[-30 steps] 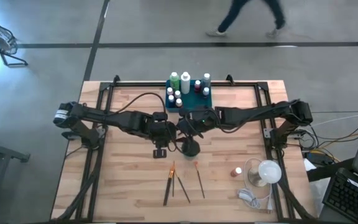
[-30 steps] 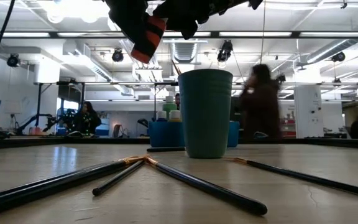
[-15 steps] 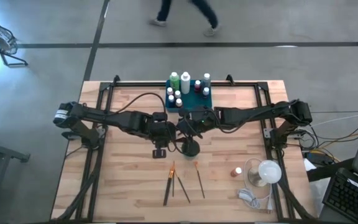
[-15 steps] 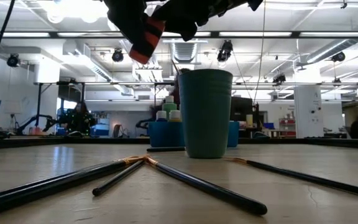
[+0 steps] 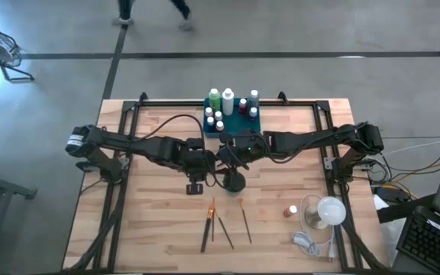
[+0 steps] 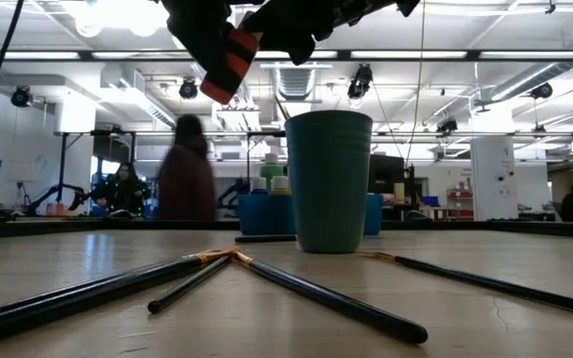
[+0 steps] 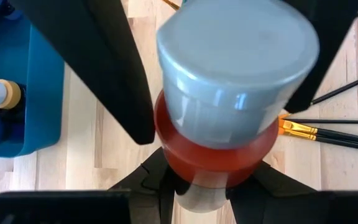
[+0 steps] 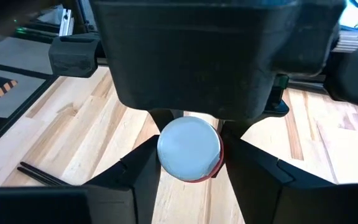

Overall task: Pick & Place Paint Supplies
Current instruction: Put the orange paint bottle into the blue bin

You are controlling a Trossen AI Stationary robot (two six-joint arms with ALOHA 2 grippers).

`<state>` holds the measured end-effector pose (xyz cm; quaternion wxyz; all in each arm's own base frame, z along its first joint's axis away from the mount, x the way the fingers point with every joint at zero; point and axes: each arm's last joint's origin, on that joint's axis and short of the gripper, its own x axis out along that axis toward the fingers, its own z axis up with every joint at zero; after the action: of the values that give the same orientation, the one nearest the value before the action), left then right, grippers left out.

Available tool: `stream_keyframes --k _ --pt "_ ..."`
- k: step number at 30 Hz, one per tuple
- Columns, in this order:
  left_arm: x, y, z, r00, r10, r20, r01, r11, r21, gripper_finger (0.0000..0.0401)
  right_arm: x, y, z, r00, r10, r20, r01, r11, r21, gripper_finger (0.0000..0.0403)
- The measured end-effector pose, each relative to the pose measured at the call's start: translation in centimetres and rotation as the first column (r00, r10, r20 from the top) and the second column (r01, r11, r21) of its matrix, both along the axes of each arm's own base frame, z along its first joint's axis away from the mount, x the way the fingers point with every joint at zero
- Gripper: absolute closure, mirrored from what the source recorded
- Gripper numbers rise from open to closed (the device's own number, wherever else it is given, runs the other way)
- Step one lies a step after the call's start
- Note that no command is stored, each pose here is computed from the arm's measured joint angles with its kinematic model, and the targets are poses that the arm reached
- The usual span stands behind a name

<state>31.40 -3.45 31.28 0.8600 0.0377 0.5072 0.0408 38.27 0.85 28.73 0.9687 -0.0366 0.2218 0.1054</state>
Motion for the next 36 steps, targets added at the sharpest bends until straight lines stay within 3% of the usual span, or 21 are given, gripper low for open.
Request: stream_keyframes --k 8,20,36 --pt "-0.01 0.0 0.0 1.0 0.002 -0.001 -0.002 1.0 -0.003 0.0287 0.04 -0.01 0.09 1.0 0.0 0.01 0.0 1.0 -0.001 0.0247" --pt "0.04 0.02 0.01 1.0 0.0 0.004 0.0 1.0 0.0 0.0287 0.08 0.01 0.35 1.0 -0.002 0.029 0.001 1.0 0.009 0.0213" --pt "0.2 0.02 0.08 1.0 0.002 0.023 -0.002 1.0 -0.005 0.0288 0.04 -0.01 0.29 1.0 0.0 0.022 0.0 1.0 -0.011 0.0287"
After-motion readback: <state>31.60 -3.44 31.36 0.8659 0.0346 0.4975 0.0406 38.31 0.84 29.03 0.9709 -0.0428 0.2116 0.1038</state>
